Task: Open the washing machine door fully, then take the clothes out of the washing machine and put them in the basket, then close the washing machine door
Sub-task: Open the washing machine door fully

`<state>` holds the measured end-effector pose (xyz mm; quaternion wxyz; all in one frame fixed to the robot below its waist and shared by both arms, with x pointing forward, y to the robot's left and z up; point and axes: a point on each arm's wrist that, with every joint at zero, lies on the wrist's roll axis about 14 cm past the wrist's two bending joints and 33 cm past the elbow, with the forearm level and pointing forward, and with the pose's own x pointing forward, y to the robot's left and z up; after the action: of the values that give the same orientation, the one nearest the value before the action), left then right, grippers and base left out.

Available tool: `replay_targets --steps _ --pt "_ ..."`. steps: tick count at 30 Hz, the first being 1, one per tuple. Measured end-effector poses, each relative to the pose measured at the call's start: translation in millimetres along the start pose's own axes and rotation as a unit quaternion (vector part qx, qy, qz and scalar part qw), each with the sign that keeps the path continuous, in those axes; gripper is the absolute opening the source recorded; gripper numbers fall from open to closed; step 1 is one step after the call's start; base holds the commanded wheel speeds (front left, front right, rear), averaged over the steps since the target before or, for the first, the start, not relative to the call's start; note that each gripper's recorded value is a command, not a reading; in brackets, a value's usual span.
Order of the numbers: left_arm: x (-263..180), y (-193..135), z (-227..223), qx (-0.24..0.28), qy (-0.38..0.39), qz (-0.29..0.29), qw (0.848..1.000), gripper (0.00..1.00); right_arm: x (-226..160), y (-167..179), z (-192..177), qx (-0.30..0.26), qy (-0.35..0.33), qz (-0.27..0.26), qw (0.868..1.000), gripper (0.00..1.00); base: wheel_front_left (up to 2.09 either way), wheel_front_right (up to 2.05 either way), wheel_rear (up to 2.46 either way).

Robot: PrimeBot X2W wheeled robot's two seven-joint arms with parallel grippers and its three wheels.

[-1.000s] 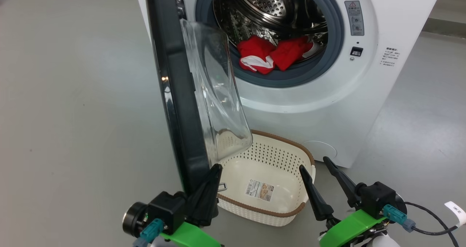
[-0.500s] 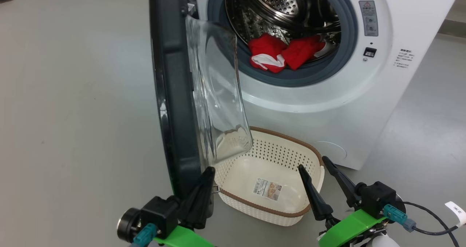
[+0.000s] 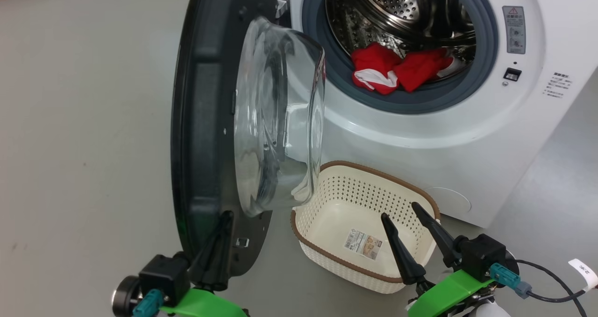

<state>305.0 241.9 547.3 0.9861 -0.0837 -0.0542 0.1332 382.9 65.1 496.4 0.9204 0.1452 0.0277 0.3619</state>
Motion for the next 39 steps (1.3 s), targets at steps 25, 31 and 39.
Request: replay_targets --steps 25,31,39 --pt "2 87 3 0.033 0.003 0.126 0.991 0.00 9 1 -26 0.007 0.033 0.016 0.999 1.00 0.00 0.00 0.00" --pt "2 106 3 0.038 0.003 0.154 0.987 0.00 9 -2 -32 0.009 0.039 0.012 0.999 1.00 0.00 0.00 0.00" --pt "9 129 12 0.049 -0.008 0.181 0.982 0.00 9 -4 -43 0.007 0.053 0.015 0.998 1.00 0.00 0.00 0.00"
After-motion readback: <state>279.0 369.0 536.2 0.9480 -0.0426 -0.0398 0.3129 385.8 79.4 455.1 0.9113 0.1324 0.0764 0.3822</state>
